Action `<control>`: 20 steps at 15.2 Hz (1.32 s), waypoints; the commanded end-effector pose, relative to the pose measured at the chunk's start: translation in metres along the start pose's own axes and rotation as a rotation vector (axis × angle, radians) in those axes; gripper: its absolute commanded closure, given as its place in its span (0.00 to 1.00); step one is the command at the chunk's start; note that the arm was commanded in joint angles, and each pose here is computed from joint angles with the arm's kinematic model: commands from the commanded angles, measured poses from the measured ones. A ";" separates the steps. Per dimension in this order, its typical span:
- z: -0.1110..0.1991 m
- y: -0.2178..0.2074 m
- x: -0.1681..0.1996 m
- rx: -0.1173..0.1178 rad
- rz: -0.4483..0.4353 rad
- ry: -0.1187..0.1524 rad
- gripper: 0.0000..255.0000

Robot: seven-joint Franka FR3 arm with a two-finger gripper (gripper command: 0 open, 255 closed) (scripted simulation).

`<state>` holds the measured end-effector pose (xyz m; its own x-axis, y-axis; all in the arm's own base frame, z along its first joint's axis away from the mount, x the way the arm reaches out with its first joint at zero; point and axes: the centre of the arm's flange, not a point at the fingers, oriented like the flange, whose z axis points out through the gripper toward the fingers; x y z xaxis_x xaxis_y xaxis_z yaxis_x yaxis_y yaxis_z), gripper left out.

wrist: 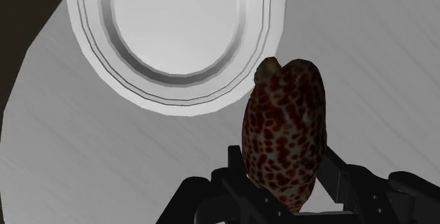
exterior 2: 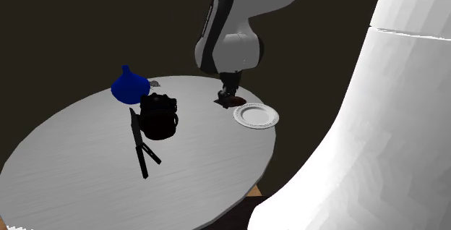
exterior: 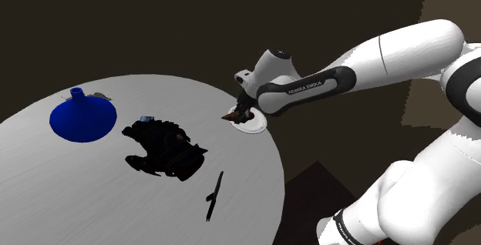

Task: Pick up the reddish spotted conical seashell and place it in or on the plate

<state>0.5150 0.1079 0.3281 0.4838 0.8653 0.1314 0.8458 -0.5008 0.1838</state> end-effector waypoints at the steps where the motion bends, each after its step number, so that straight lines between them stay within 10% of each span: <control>1: 0.001 0.022 -0.020 0.000 -0.002 0.000 1.00; 8: 0.005 0.098 -0.085 0.000 -0.002 0.000 1.00; 20: 0.067 0.086 -0.093 0.000 -0.002 0.000 1.00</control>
<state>0.5573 -0.0148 0.2718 0.4821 0.8663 0.1308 0.8469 -0.4990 0.1837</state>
